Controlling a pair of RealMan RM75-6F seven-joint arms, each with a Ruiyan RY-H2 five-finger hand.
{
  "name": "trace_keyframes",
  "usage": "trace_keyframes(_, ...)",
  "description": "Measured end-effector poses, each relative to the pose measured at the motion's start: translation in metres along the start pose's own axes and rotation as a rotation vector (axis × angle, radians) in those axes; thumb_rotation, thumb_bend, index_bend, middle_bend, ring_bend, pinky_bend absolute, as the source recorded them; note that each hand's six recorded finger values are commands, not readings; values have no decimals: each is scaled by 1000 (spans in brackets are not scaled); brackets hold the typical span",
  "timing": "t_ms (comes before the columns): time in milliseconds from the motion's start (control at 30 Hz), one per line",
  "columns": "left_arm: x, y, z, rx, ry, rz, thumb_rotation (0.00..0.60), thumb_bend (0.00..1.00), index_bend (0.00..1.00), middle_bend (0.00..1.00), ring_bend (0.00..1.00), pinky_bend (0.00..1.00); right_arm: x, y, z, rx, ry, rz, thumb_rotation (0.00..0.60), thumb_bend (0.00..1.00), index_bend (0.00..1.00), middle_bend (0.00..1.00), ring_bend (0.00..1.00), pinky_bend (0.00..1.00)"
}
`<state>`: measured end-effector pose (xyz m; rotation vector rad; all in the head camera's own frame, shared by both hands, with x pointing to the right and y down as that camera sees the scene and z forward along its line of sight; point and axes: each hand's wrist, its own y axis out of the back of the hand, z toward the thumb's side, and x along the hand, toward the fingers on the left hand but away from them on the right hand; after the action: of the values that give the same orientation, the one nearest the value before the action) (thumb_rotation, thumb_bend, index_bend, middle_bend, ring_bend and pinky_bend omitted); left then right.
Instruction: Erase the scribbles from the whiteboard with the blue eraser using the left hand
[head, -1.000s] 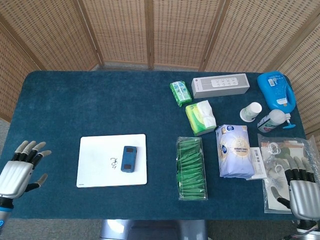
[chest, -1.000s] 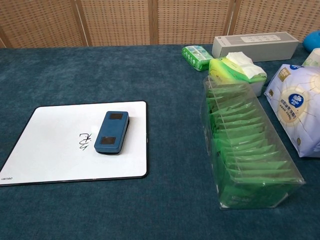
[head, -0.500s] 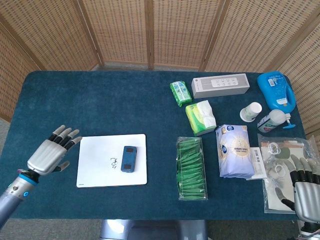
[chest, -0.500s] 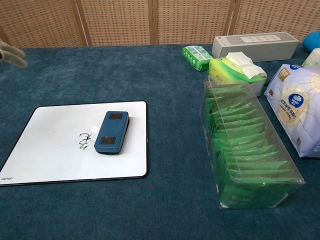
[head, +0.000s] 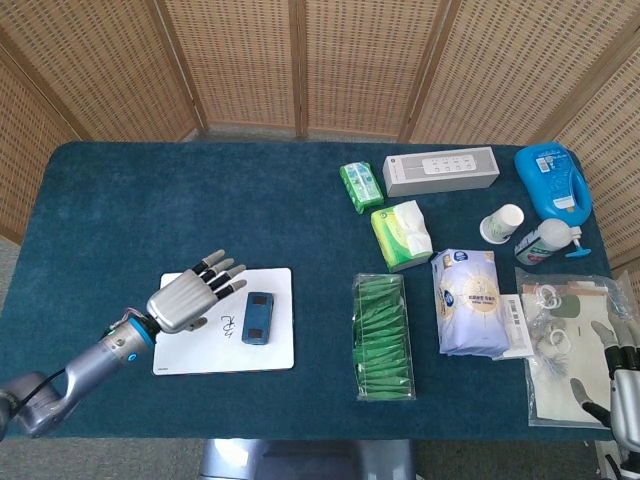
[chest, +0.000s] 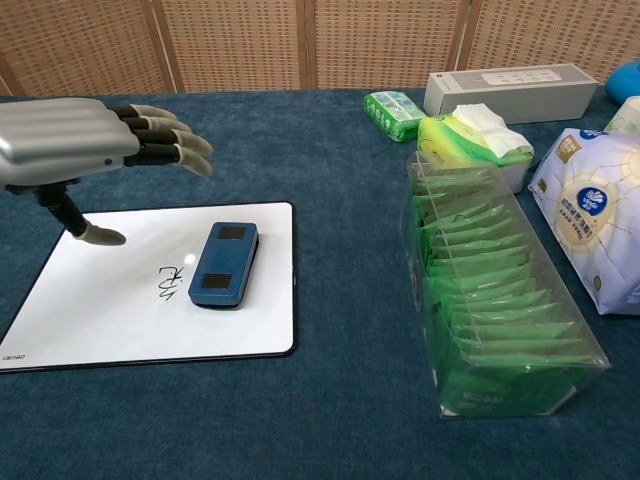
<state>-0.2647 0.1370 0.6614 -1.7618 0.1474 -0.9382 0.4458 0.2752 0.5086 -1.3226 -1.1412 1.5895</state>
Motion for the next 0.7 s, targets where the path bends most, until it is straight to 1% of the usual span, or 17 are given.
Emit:
trace_keyframes(300, 27, -10, 24, 21, -86, 15, 600, 280, 131, 0, 0, 0, 2, 3, -7, 9, -22, -7, 600, 232, 155, 104, 0, 34)
trace_keyframes(533, 38, -13, 32, 27, -119, 14, 600, 280, 132, 0, 0, 0, 5, 4, -11, 12, -33, -5, 600, 232, 156, 103, 0, 34)
trace_keyframes(700, 41, -14, 33, 21, -127, 13, 600, 280, 131, 0, 0, 0, 6, 4, -12, 13, -39, -8, 600, 231, 156, 104, 0, 34)
